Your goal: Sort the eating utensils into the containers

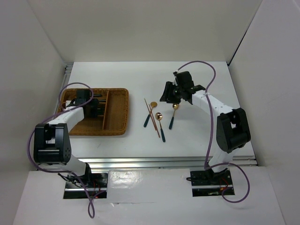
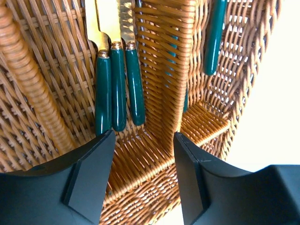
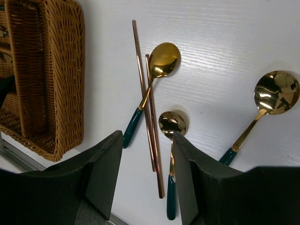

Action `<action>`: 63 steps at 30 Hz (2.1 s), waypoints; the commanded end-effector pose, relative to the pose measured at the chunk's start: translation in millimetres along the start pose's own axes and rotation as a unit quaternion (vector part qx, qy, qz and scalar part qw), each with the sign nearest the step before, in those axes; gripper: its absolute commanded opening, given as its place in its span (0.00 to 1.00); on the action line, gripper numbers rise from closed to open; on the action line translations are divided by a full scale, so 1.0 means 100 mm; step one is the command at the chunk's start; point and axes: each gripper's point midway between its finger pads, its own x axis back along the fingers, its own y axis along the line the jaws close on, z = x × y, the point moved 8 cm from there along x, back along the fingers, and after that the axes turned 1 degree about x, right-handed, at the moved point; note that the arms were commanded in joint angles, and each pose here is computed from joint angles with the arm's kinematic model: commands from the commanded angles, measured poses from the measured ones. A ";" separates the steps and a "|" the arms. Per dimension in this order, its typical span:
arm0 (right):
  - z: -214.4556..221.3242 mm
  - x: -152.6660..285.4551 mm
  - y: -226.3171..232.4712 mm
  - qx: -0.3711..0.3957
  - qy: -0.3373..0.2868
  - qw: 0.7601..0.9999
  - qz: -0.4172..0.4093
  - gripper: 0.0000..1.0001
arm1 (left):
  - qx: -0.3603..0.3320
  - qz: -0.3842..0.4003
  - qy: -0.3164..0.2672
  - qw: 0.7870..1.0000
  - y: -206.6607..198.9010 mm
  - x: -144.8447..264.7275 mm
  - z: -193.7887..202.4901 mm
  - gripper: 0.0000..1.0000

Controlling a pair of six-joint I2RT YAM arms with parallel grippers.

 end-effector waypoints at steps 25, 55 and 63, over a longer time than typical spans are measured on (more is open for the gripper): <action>0.32 0.01 -0.44 -0.038 0.039 0.986 0.157 0.52 | -0.579 0.376 0.174 0.703 -0.71 1.22 1.32 0.67; 0.67 -0.38 -0.73 -0.076 0.099 0.966 0.225 0.34 | -0.628 0.360 0.201 0.660 -0.60 1.15 1.73 0.65; 0.71 -0.45 -0.74 -0.073 0.109 0.965 0.228 0.09 | -0.646 0.374 0.226 0.626 -0.44 1.20 1.89 0.64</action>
